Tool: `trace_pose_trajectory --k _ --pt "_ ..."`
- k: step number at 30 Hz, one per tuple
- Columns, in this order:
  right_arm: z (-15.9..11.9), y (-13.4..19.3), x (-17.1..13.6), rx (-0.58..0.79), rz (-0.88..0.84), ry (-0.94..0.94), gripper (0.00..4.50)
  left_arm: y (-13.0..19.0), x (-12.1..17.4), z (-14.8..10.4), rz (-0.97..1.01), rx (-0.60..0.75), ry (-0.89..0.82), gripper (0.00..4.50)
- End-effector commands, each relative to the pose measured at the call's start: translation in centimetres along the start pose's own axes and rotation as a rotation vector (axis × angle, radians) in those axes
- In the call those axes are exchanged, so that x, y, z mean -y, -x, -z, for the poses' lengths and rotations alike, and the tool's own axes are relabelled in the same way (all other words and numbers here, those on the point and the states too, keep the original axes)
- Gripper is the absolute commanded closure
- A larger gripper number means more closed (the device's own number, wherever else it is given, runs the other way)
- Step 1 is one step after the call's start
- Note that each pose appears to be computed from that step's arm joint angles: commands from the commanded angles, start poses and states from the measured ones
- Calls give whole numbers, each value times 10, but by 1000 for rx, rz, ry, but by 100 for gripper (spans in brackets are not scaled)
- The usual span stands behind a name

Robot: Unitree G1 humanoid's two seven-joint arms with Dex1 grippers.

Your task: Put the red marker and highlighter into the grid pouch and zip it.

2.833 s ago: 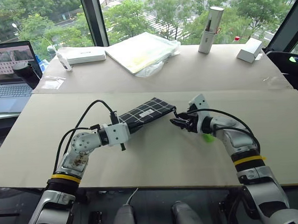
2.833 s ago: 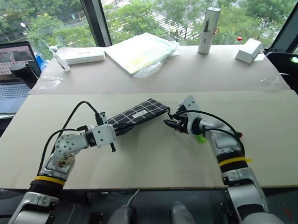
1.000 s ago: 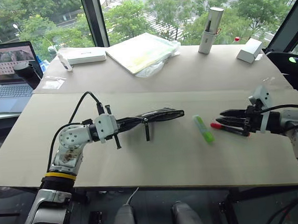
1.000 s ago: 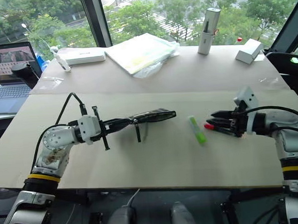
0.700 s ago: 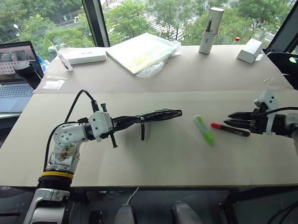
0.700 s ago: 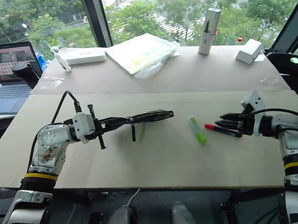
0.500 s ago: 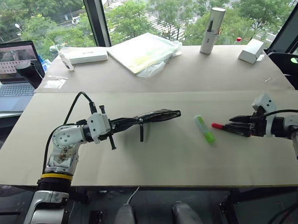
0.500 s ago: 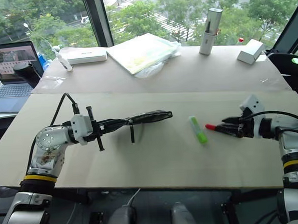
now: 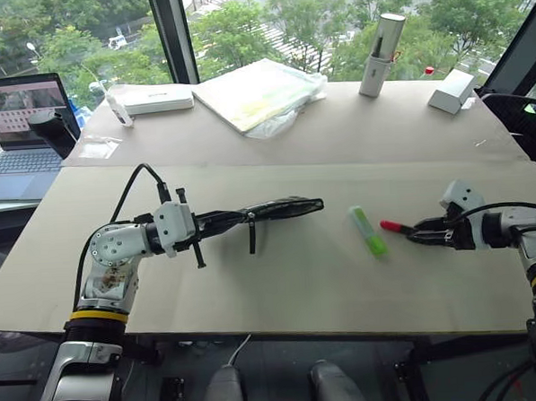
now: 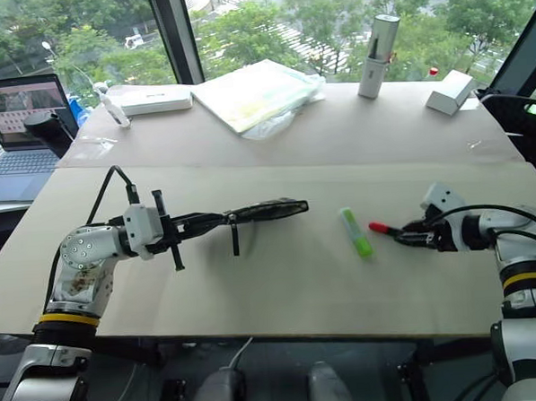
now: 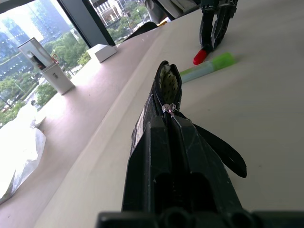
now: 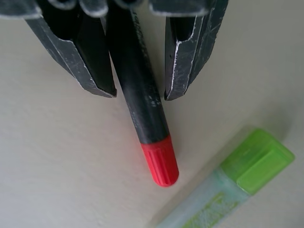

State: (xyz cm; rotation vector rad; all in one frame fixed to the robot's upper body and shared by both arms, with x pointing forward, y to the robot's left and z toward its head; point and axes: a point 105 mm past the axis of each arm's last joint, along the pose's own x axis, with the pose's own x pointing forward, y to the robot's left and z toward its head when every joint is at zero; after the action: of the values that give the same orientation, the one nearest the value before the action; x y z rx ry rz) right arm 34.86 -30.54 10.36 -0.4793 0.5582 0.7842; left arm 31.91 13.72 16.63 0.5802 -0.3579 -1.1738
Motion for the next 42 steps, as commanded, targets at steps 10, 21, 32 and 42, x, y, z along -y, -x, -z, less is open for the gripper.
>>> trace_pose_trajectory --k 10,21,32,42 --pt "-8 3 1 10 -37 -1 403 6 -6 -10 -26 23 -44 450" --pt "-118 15 10 349 119 302 403 5 -5 -9 -18 27 -35 450" --pt "-172 -17 -100 346 -138 825 403 -5 1 -6 -4 35 -22 450" --pt "-164 -37 -109 289 -162 879 403 -12 7 -4 7 39 -17 450"
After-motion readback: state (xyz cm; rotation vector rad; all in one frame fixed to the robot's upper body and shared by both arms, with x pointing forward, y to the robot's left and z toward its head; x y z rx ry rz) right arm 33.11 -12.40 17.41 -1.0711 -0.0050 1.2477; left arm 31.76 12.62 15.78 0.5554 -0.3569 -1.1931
